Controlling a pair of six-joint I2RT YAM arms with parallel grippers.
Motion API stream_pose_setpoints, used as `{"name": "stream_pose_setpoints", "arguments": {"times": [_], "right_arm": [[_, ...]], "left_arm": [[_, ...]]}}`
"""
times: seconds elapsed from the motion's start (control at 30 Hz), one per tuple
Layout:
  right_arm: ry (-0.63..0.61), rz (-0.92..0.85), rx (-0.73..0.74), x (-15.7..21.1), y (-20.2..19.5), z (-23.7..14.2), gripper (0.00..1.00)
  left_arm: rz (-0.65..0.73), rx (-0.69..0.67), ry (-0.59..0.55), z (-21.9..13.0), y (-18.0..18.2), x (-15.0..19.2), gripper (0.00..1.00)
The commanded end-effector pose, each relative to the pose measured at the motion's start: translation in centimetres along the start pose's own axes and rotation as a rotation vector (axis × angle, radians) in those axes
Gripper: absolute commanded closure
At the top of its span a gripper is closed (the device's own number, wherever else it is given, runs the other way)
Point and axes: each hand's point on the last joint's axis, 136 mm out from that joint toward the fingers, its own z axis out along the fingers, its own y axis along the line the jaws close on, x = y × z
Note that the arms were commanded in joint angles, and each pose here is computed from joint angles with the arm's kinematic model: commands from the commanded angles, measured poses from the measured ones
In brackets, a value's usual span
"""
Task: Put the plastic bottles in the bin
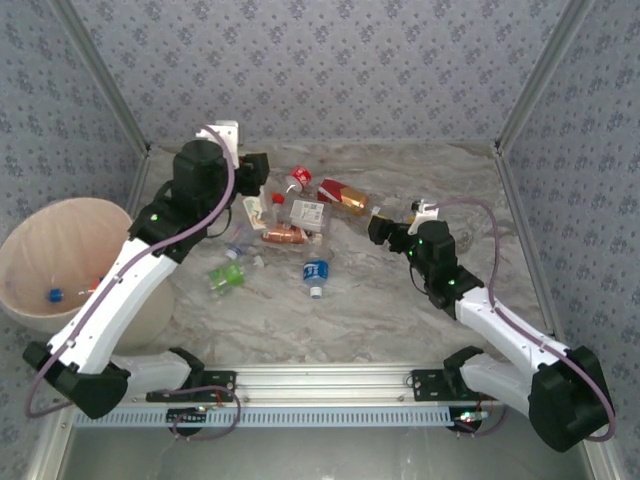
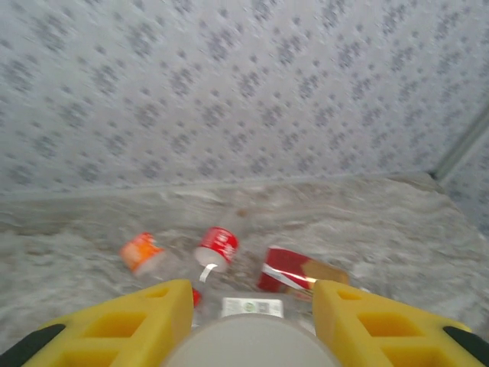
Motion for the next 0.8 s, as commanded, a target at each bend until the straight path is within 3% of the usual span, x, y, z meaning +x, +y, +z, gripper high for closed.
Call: {"name": "stream_pose_setpoints", "arguments": {"times": [0.0, 0.17, 0.3, 0.53, 0.77], "right_arm": [[-0.01, 0.062, 0.049, -0.1, -1.1, 0.0, 0.0], [-0.005, 0.082, 0.051, -0.4, -1.4, 0.7, 0.0], [0.002, 0.086, 0.035, -1.0, -0.8, 1.4, 0.0], [0.029, 0.088, -0.015, -1.9, 0.7, 2.7, 0.0], [0.027, 0.082, -0.034, -3.0, 1.5, 3.3, 0.0]], "left_arm": [[0.113, -0.189, -0.07, -3.6, 3.7, -3.3, 0.56], [0.211, -0.478, -0.157, -9.7, 8.7, -7.7, 0.56], [0.207, -0.818, -0.198, -15.1, 15.0, -9.2, 0.55], [0.073, -1.15, -0.2, -21.7, 23.2, -7.0, 0.55], [-0.022, -1.374, -0.025, -23.6, 29.9, -2.6, 0.55]]}}
